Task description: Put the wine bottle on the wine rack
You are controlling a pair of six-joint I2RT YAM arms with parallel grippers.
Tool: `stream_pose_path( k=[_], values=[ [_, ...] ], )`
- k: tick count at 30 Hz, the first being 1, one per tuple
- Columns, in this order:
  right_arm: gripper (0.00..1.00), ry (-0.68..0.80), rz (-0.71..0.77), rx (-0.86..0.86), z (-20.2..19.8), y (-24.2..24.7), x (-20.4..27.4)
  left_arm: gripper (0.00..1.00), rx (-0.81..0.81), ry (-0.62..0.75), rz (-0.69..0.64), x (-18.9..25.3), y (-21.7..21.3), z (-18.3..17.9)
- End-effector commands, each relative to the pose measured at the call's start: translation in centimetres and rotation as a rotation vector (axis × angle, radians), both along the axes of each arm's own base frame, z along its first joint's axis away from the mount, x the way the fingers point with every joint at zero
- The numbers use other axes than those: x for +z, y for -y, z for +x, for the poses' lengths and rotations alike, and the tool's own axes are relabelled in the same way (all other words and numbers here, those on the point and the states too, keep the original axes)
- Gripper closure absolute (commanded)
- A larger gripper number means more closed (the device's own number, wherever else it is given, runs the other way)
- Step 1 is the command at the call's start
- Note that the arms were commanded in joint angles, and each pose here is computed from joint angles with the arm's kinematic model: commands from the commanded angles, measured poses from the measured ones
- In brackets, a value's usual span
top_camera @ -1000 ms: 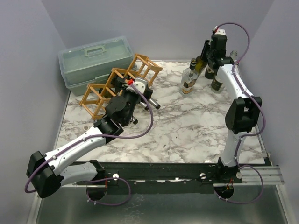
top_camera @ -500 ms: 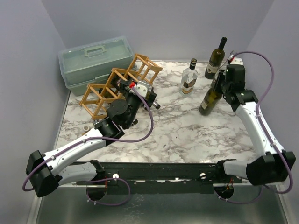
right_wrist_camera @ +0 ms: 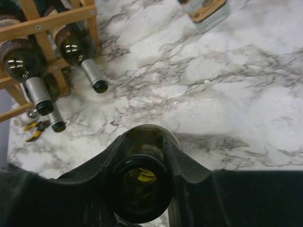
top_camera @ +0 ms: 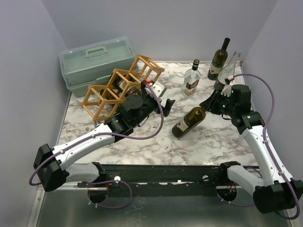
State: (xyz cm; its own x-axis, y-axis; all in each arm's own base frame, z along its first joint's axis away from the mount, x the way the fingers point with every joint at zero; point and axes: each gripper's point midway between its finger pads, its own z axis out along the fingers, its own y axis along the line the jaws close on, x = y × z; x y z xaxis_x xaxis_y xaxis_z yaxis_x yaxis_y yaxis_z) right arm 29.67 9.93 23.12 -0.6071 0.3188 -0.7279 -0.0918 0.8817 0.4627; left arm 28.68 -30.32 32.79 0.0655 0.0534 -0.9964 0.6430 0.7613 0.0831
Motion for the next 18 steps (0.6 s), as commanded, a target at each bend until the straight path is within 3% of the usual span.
stream_pose_path(
  k=[1,12,18],
  values=[
    [0.99,0.066,0.18,0.107,-1.2,-3.0,3.6,0.02,-0.216,-0.166,-0.034,-2.3,5.1,-3.2],
    [0.99,0.148,0.187,0.198,-2.4,-3.9,9.1,0.01,-0.308,-0.182,0.054,-7.3,9.5,-6.7],
    [0.99,0.188,0.277,0.233,-3.8,-4.8,11.0,0.01,-0.314,-0.168,0.105,-8.8,10.5,-7.1]
  ],
)
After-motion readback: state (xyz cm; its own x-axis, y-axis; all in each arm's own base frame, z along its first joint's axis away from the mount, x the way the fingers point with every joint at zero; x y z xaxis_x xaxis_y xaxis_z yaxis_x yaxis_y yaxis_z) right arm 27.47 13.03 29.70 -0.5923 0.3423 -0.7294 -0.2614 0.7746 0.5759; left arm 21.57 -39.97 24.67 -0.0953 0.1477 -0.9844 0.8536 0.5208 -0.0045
